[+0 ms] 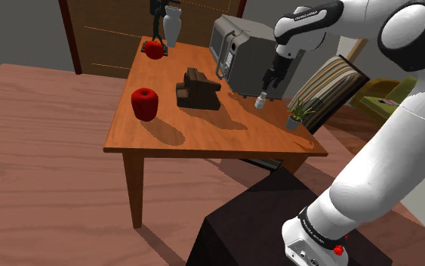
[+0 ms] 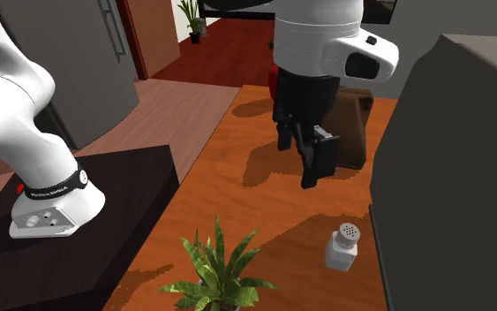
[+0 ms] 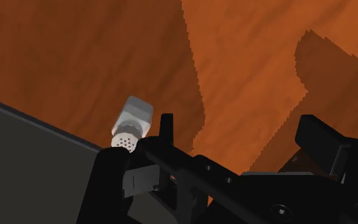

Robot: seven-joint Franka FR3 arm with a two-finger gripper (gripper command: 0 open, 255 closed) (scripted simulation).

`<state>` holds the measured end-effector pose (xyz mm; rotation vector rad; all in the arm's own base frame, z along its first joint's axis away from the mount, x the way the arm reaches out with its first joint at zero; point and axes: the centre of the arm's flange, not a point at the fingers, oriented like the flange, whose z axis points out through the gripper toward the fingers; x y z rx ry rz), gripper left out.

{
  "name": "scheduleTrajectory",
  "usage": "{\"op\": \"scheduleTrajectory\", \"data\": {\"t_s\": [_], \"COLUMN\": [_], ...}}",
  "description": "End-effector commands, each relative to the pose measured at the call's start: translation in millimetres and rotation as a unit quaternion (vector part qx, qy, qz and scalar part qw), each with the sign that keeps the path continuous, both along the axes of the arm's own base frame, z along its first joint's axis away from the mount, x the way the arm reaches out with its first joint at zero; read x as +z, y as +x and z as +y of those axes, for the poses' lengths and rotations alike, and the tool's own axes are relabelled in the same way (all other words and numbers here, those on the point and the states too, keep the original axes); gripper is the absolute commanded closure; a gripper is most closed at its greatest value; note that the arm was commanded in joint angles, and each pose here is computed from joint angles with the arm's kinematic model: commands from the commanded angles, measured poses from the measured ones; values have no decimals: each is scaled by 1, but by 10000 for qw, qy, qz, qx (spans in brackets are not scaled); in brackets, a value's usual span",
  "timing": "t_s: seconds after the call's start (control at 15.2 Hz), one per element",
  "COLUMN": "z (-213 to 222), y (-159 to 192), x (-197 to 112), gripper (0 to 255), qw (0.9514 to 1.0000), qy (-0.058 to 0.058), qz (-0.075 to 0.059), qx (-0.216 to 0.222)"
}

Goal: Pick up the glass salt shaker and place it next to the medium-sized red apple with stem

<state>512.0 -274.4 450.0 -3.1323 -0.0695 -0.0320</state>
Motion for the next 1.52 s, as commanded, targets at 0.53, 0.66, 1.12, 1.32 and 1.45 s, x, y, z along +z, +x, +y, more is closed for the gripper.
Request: {"op": "scheduleTrajectory", "data": {"t_s": [0.53, 0.66, 1.12, 1.32, 1.45], "z": [-88, -88, -88, -88, -88], "y": [65, 65, 66, 66, 66], "x": [-44, -55, -79, -79, -79], "gripper": [0, 0, 0, 0, 0], "qw": [10000, 10000, 10000, 10000, 10000], "qy": [-76, -76, -76, -76, -76], "qz": [-2, -2, -2, -2, -2], "qx": [56, 56, 56, 56, 56]}}
